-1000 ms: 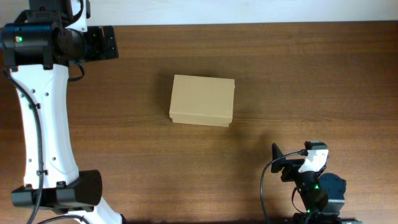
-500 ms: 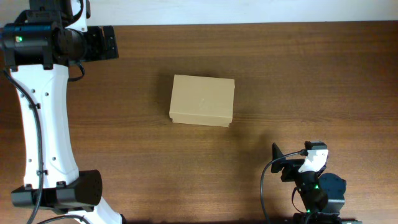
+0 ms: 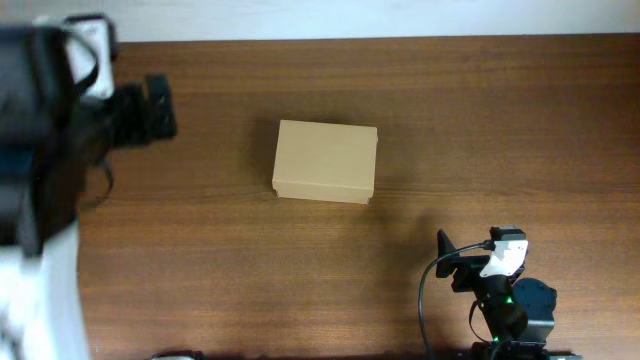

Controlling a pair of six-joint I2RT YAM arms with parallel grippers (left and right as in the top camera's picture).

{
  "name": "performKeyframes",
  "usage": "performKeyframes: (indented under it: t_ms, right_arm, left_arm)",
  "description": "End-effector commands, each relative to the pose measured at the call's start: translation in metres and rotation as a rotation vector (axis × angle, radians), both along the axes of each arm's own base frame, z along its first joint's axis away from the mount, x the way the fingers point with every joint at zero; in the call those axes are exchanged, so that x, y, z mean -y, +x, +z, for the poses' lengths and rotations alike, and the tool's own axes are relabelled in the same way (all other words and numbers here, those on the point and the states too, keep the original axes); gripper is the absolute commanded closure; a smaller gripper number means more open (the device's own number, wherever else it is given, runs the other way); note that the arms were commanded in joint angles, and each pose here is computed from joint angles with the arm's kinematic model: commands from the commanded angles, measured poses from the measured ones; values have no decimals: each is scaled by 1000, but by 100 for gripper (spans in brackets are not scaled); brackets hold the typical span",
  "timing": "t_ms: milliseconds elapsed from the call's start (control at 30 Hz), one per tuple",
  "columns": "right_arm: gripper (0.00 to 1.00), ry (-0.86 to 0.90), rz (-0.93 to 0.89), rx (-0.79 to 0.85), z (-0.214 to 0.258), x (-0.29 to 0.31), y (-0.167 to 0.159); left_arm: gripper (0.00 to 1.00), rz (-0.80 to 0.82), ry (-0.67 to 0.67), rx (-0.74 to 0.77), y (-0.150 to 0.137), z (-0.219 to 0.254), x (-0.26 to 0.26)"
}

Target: Pack container

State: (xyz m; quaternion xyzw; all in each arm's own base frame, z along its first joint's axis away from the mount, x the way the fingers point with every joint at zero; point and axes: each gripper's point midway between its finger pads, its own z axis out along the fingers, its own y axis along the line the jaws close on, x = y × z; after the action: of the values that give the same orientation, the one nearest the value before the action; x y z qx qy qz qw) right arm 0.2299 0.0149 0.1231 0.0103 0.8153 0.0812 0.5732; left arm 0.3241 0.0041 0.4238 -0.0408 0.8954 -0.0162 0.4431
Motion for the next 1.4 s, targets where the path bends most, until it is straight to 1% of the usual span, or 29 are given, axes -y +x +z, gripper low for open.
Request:
performKeyframes:
  t_ms: [0,367,500,667,833,967,1367]
  right_arm:
    - [1,0,-4,4,-1,0,0]
    - [1,0,-4,5,-1,0,0]
    - [1,1,-4,4,-1,0,0]
    - [1,1,-4,4,-1,0,0]
    - [1,0,-4,4,-1,0,0]
    - [1,0,-4,4,-1,0,0]
    - [1,0,-4,4,-1,0,0]
  left_arm:
    - [0,6,12,83,-20,1,-2]
    - [0,9,17,564,-62,2,-1]
    - [0,9,18,697,-75,-11,-1]
    - [0,5,17,820,-86,-39,1]
    - [0,-27,2,892,-92,-78,9]
    - [1,-26,2,907,-94,-99,9]
    - [1,-28,3,847,-88,-164,9]
